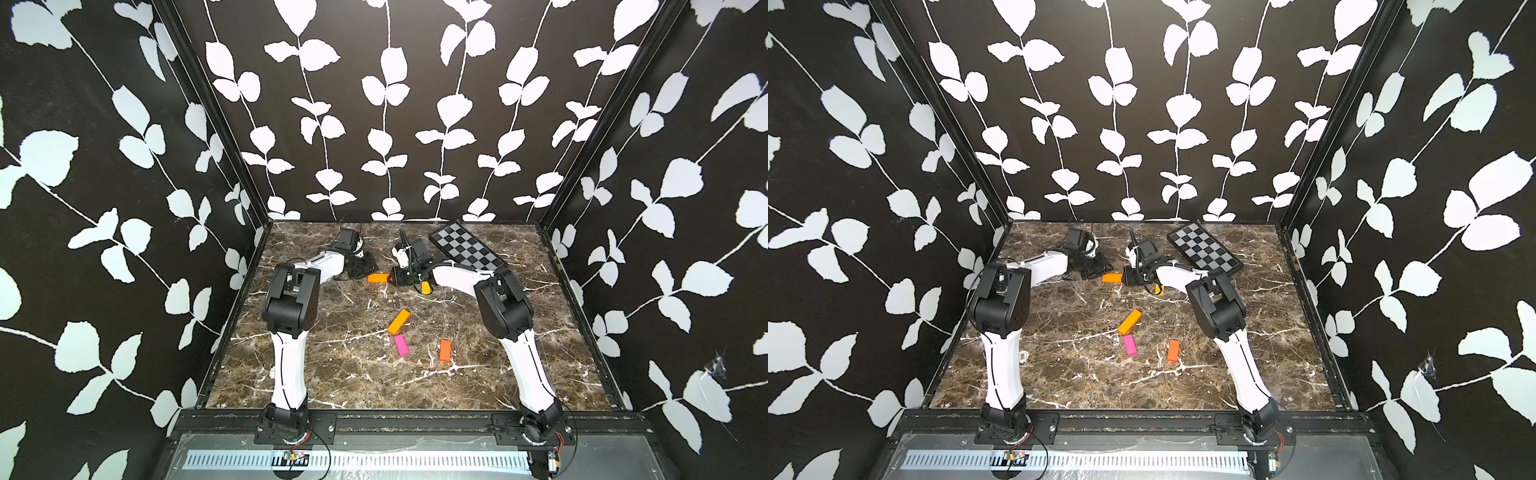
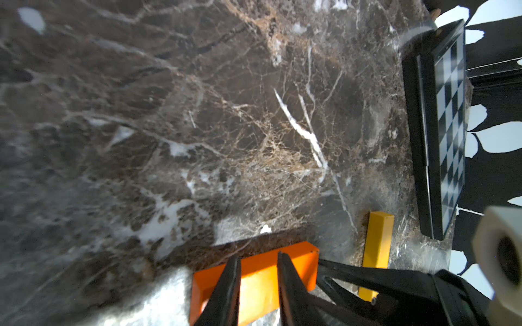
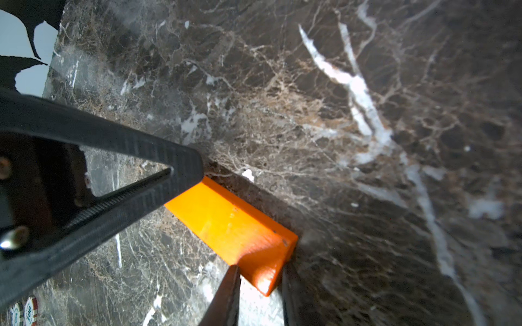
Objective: Assemble the number 7 with building blocks
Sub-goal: Adjust the building block at the center of the board.
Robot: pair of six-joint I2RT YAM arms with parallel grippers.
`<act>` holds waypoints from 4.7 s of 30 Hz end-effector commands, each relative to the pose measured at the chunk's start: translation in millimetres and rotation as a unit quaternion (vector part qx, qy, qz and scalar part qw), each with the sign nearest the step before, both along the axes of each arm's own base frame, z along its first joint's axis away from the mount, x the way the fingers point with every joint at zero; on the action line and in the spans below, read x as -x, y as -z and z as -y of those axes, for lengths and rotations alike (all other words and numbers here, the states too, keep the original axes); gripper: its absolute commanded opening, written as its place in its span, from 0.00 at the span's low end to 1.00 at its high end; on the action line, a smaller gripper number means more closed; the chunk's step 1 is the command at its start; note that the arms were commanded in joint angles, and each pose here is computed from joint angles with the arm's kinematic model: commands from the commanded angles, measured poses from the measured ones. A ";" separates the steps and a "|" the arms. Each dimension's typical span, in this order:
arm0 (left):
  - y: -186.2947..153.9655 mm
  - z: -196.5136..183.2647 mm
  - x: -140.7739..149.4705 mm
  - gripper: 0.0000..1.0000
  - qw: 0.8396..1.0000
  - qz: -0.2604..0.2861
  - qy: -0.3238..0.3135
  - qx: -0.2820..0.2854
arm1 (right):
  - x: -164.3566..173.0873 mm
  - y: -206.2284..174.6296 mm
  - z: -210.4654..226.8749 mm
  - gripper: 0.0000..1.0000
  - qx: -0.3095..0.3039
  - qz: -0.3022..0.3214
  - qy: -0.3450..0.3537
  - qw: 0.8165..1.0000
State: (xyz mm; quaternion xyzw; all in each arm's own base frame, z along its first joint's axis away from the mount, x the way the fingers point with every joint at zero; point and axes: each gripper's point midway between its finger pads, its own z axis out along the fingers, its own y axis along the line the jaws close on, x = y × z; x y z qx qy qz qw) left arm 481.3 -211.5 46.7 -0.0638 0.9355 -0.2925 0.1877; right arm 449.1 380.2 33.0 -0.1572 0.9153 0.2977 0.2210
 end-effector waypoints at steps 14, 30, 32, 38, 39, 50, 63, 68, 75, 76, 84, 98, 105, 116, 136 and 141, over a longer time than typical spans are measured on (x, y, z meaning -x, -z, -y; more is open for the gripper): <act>-11.2 -4.9 -2.5 0.28 1.000 0.011 0.002 -0.010 | 0.0 12.1 4.8 0.34 0.023 -0.007 0.014 1.000; -26.6 -10.7 -3.5 0.37 0.999 0.035 0.003 -0.026 | -5.0 0.7 8.5 0.46 0.024 0.008 0.022 0.999; -29.3 -14.4 -1.5 0.37 0.999 0.039 -0.002 -0.034 | -4.6 0.7 9.4 0.46 0.024 0.008 0.022 0.999; -43.7 -24.7 12.0 0.39 0.998 0.045 -0.009 -0.050 | -1.6 -1.3 11.2 0.45 0.020 0.012 0.022 0.999; -45.6 -25.9 13.6 0.39 0.998 0.047 -0.011 -0.051 | -0.9 -1.2 10.7 0.45 0.018 0.011 0.020 1.000; -30.0 -25.6 33.5 0.39 0.999 0.015 -0.010 -0.037 | -0.8 -6.2 9.6 0.44 0.011 0.016 0.022 1.000; -14.9 -20.9 36.4 0.38 1.000 0.001 -0.010 -0.025 | -3.0 -6.8 7.6 0.43 0.009 0.015 0.020 1.000; -10.5 -18.0 31.2 0.38 1.000 0.000 -0.013 -0.017 | -3.8 -7.4 8.0 0.43 0.010 0.017 0.021 1.000; -3.7 -16.4 27.5 0.36 1.000 -0.006 -0.015 -0.016 | -4.1 -5.0 4.8 0.41 0.006 0.011 0.018 1.000; -3.6 -16.3 26.3 0.36 1.000 -0.005 -0.015 -0.016 | -4.4 -5.3 4.5 0.41 0.006 0.012 0.018 1.000; 0.6 -13.4 17.1 0.34 1.000 -0.006 -0.015 -0.014 | -4.1 -4.4 2.5 0.39 0.003 0.009 0.017 1.000; 0.5 -11.9 13.3 0.33 1.000 -0.003 -0.015 -0.013 | -5.3 -3.1 0.4 0.39 0.000 0.006 0.017 1.000; -3.3 -10.8 10.4 0.33 1.000 0.003 -0.014 -0.011 | -5.0 -3.3 -2.5 0.38 -0.004 0.004 0.013 1.000; -4.9 -11.5 8.3 0.33 1.000 0.006 -0.014 -0.014 | -3.7 -1.8 -5.8 0.37 -0.007 0.002 0.008 1.000; -12.9 -18.7 10.7 0.48 0.999 0.017 -0.016 -0.035 | -7.6 -18.0 -0.1 0.55 -0.005 0.031 0.016 0.999; -27.8 -30.0 12.2 0.83 0.997 0.047 -0.017 -0.066 | -10.3 -47.0 5.8 0.72 -0.015 0.056 0.019 0.998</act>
